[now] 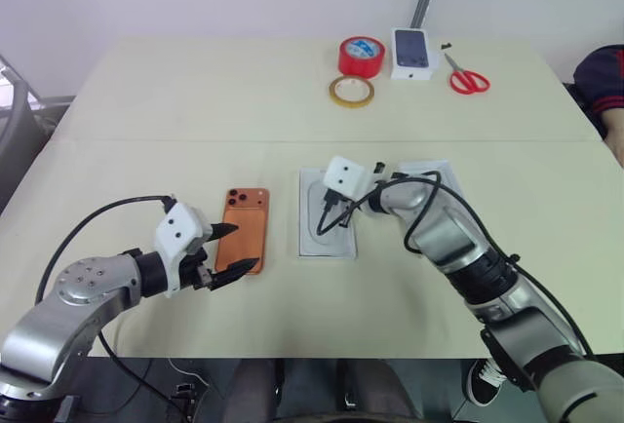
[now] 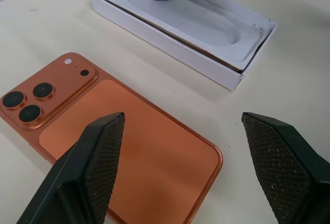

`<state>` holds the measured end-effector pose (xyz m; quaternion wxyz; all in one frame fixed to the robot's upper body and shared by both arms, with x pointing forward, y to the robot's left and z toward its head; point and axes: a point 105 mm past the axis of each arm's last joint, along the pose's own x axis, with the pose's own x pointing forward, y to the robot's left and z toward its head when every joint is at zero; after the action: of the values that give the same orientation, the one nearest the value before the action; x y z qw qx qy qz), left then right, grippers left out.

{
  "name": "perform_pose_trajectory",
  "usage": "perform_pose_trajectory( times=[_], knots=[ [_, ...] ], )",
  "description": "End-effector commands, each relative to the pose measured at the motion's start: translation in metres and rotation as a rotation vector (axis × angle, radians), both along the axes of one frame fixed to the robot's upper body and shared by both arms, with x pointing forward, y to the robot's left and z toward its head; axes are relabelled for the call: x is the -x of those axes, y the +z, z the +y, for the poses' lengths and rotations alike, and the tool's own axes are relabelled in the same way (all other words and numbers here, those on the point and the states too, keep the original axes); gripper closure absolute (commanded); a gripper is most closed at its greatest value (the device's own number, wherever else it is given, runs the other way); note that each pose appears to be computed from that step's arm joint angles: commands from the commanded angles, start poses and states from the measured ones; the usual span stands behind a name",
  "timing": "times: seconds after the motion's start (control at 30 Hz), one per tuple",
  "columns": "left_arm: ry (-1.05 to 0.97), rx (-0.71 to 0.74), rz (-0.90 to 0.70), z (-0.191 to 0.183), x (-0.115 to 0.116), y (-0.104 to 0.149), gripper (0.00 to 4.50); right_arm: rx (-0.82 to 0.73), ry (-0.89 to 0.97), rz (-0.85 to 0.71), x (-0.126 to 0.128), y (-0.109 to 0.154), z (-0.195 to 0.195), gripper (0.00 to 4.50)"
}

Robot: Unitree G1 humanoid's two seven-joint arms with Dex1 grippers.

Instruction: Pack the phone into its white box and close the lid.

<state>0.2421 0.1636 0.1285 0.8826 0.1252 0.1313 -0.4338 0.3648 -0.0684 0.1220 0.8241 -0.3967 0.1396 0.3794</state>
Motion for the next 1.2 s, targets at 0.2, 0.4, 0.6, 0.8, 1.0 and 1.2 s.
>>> perform_pose_trajectory(
  times=[0.2, 0.4, 0.6, 0.8, 1.0, 1.2],
  knots=[
    [0.111, 0.054, -0.009, 0.009, -0.012, 0.012, 0.70, -0.121, 0.091, -0.094, 0.011, 0.039, 0.023, 4.46],
    [0.473, 0.204, 0.134, 0.062, -0.034, 0.013, 0.02, -0.248, 0.180, -0.045, 0.026, 0.050, 0.055, 4.50],
    [0.623, 0.226, 0.346, 0.073, -0.036, -0.008, 0.02, -0.120, 0.327, 0.051, 0.044, 0.027, 0.092, 4.50],
    [0.567, 0.229, 0.521, 0.049, -0.024, -0.022, 0.02, 0.061, 0.385, 0.139, 0.051, -0.007, 0.105, 4.50],
    [0.480, 0.229, 0.611, 0.026, -0.013, -0.029, 0.02, 0.141, 0.417, 0.138, 0.052, -0.017, 0.111, 4.50],
    [0.401, 0.285, 0.634, 0.004, -0.010, -0.029, 0.02, 0.129, 0.437, 0.125, 0.054, -0.015, 0.116, 4.50]
  ],
)
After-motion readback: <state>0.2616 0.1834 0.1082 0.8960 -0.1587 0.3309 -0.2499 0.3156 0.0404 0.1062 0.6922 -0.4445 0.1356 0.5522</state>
